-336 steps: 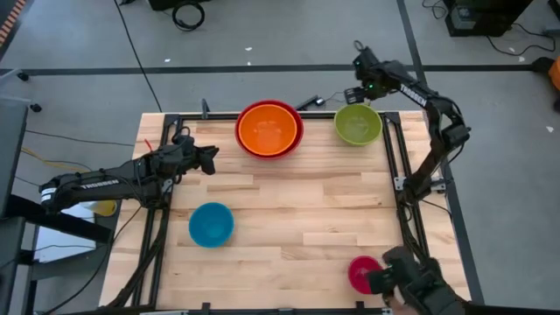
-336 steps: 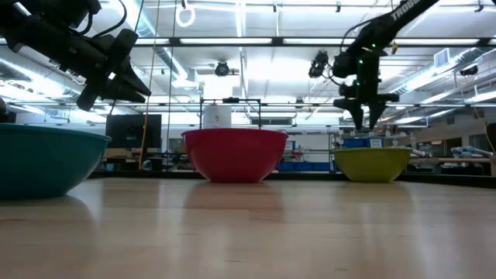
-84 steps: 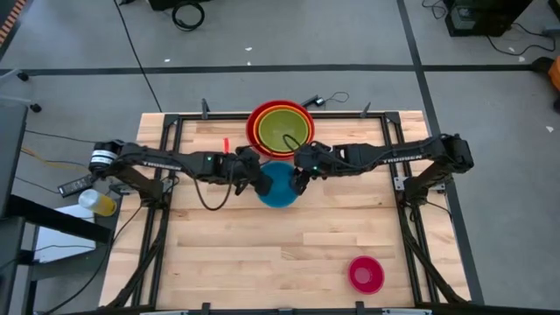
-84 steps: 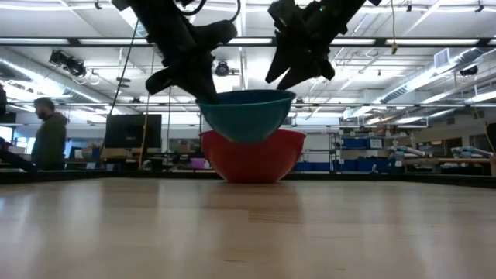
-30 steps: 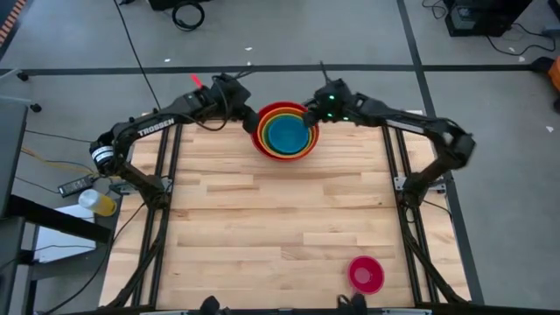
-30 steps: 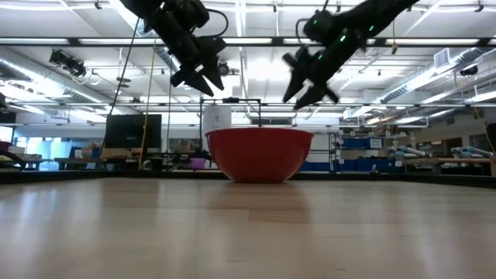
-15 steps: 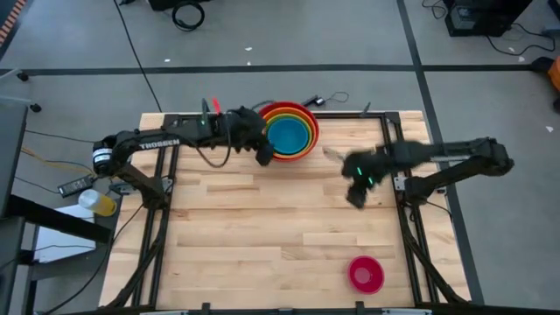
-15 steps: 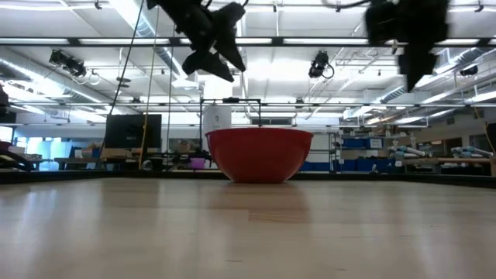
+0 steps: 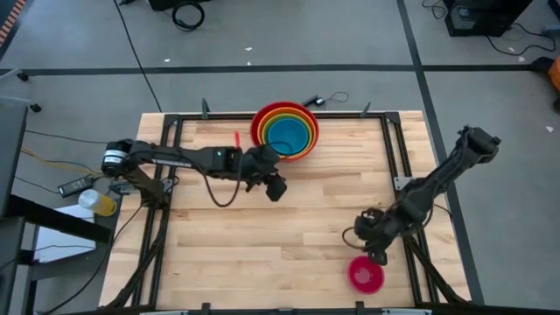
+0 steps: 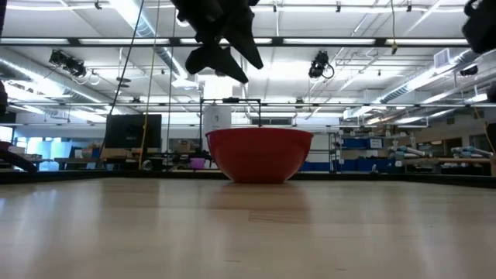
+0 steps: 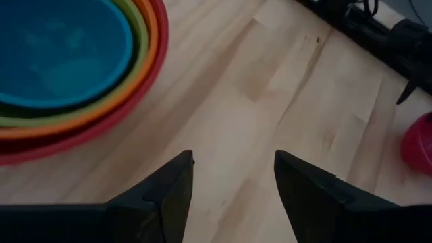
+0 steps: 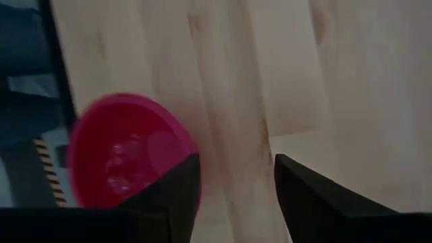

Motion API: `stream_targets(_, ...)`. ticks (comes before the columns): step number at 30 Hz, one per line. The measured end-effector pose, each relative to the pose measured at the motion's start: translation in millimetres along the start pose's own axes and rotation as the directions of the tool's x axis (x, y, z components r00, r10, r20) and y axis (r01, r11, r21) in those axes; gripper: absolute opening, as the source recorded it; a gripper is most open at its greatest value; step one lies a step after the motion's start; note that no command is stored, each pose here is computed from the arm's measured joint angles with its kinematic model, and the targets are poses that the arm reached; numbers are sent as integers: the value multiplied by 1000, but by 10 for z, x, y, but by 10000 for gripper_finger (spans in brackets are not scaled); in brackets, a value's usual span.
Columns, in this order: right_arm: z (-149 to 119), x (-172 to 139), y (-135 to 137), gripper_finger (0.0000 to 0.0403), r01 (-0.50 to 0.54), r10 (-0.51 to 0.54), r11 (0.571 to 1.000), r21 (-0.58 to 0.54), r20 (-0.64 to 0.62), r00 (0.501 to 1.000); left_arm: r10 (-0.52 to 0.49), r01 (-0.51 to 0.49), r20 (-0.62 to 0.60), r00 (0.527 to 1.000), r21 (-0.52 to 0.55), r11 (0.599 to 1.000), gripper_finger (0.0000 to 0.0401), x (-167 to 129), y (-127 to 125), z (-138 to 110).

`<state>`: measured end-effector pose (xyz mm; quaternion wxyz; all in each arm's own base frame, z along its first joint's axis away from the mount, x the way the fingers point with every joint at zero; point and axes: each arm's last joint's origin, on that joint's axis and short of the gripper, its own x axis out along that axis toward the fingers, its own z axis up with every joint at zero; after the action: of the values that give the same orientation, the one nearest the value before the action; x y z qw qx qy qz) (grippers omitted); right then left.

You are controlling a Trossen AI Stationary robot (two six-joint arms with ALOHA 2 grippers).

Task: Nest bowls inside each other
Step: Stack the pink bowl on the blue bowl

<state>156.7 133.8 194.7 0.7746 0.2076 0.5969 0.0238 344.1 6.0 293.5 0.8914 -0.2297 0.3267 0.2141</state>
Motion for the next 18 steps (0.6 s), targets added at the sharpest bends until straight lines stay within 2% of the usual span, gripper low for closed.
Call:
stream_targets(8,-56,328,230,193,-88,83,995,-52,-82,993,-25,25,-21,999,-21,999,208,117,-70,-58)
stream_targets(13,-98,519,187,183,33,-33,999,-7,-116,993,-22,22,-13,1000,-34,999,208,121,-46,-34)
stream_targets(15,-94,577,172,160,54,-53,999,3,-132,990,-20,19,-10,1000,-39,999,208,125,-30,-20)
stream_targets(18,-64,612,154,90,52,-47,998,23,-171,984,-9,8,-6,1000,-45,999,208,137,16,9)
